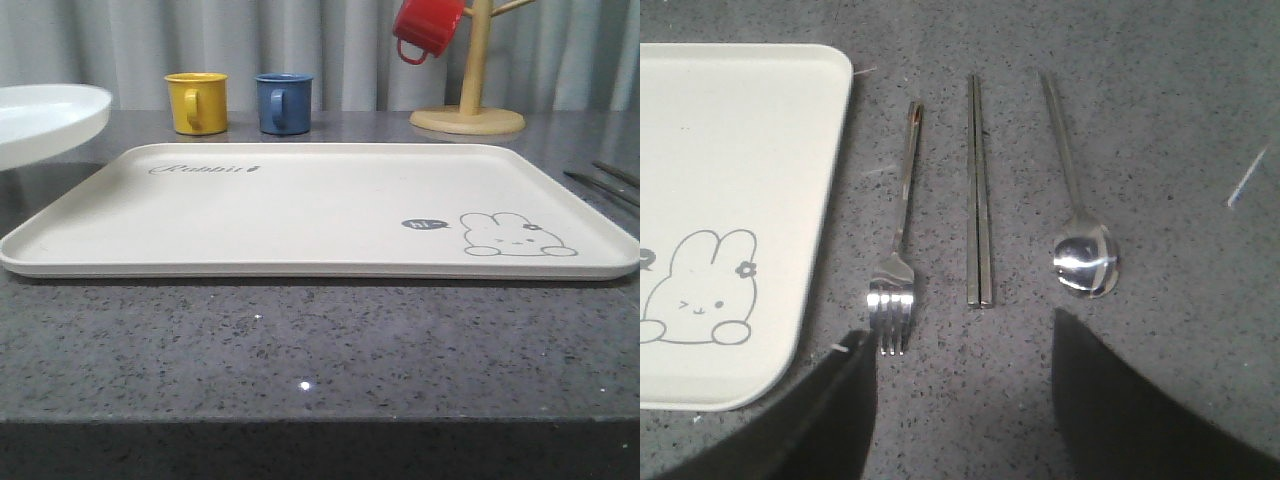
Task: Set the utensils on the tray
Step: 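Grip the white plate rim with the left gripper and lift it, then set the plate on the tray's Rabbit end and release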
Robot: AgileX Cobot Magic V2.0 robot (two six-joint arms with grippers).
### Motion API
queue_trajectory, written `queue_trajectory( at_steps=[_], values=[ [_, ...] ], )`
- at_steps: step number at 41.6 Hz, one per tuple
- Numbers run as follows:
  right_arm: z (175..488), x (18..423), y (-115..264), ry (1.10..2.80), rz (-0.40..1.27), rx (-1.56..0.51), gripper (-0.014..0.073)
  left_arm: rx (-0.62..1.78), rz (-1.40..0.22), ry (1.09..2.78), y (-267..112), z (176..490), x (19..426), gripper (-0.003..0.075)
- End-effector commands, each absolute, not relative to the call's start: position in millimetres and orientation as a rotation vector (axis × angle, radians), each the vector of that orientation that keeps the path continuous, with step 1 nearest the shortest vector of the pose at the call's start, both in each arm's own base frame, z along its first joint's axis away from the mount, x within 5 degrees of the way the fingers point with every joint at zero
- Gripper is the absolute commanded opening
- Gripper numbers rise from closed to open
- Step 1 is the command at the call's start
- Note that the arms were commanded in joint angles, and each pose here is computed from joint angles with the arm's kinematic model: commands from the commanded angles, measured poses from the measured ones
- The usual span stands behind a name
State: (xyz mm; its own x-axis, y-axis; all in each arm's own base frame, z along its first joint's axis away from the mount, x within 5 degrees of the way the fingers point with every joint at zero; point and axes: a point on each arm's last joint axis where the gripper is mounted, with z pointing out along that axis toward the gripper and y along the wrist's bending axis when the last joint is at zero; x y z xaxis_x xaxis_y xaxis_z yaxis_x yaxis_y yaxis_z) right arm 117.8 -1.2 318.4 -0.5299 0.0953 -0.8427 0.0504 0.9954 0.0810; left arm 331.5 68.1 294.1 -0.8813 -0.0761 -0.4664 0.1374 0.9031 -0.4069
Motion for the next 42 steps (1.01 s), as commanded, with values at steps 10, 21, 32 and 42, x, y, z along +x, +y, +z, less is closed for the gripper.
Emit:
queue_trajectory(
  at_steps=[10, 21, 32, 42],
  values=[
    [333, 122, -2, 2.028, 0.045, 0.087, 0.0424, 0.492, -0.607, 2.486, -47, 324, 339, -0.0018],
    [333, 122, -2, 2.028, 0.045, 0.087, 0.0424, 0.598, -0.499, 2.566, -91, 296, 348, -0.0018],
    [333, 122, -2, 2.028, 0.045, 0.087, 0.0424, 0.503, -0.488, 2.546, -93, 289, 358, -0.0017],
    [333, 122, -2, 2.028, 0.045, 0.087, 0.0424, 0.496, -0.484, 2.550, -92, 289, 358, -0.0002]
  ],
)
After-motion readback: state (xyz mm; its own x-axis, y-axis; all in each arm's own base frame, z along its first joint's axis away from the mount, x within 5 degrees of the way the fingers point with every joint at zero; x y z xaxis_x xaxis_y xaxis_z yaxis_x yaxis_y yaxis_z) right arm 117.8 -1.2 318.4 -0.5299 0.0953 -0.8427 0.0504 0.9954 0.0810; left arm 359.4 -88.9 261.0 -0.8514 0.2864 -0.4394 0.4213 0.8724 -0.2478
